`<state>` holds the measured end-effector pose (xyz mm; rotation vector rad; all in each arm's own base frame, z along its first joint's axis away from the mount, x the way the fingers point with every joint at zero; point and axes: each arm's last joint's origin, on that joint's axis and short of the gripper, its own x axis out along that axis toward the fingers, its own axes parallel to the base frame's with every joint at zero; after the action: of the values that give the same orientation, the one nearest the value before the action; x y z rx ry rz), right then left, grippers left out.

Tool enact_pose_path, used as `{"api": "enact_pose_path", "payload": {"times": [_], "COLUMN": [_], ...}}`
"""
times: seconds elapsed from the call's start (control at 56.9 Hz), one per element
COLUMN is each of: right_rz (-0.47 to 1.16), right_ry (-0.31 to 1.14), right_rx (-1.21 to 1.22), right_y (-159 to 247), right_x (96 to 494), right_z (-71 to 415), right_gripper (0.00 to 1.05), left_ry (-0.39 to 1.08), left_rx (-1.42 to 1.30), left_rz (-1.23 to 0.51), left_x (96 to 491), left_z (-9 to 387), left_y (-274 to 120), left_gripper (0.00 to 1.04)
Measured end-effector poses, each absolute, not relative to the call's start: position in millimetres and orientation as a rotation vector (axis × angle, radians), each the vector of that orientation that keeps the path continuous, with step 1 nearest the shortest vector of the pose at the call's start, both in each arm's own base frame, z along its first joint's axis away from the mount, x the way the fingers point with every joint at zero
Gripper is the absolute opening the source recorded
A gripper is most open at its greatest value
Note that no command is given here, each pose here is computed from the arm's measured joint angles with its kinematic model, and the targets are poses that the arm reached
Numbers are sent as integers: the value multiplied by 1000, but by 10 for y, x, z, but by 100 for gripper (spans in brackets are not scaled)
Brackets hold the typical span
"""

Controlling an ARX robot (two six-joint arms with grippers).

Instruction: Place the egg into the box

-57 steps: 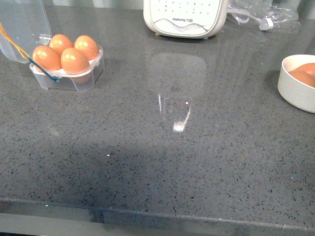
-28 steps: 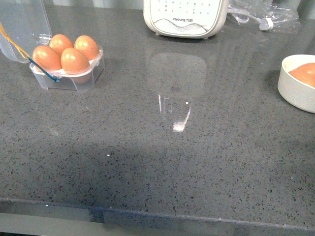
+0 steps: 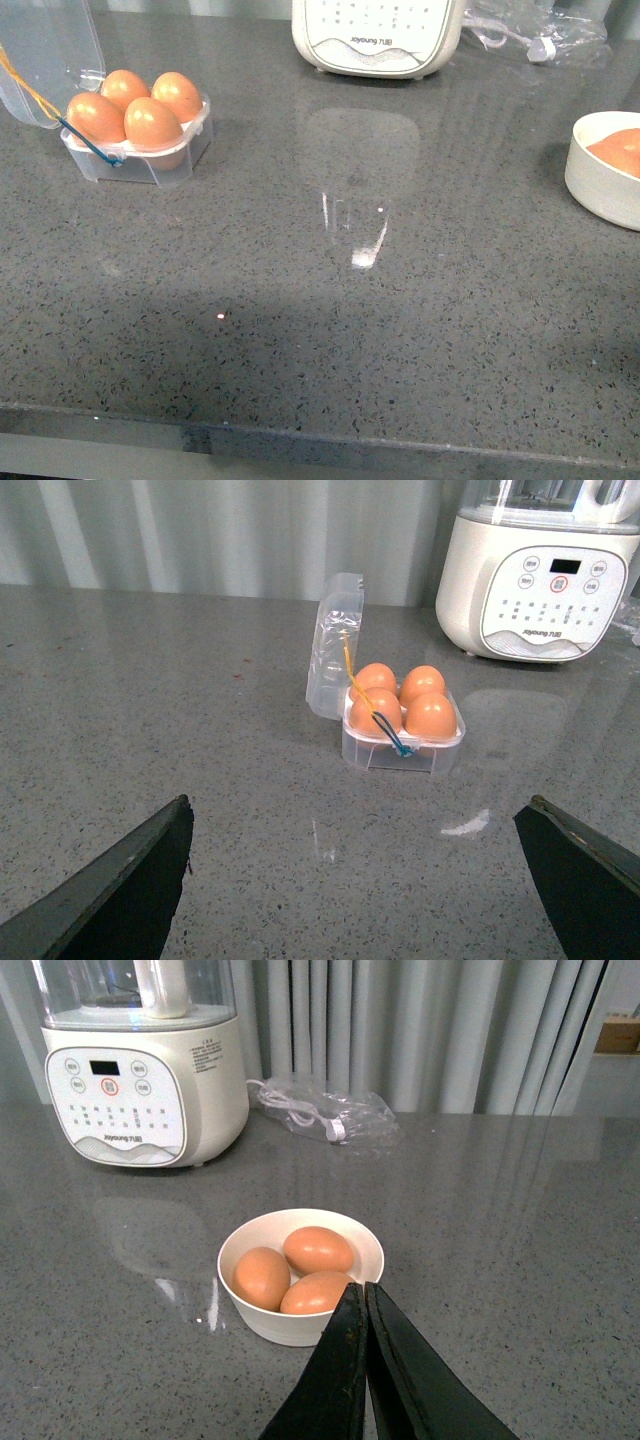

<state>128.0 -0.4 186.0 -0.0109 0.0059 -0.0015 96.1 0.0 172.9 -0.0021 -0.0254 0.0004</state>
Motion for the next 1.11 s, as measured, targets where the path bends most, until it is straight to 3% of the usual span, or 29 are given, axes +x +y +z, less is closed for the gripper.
{"api": "enact_pose_path", "payload": {"times": [1.107], "right_rz": [-2], "right_ry": [-2], "right_rx": [-10], "right_y": [-3], "right_x": [976], "right_z": [1653], "right_gripper": [3], "left_ry": [-25], "left_rx": [-2], "left_rz": [0], "left_x": [961], "left_z": [1728], "left_y": [0], "left_gripper": [98]}}
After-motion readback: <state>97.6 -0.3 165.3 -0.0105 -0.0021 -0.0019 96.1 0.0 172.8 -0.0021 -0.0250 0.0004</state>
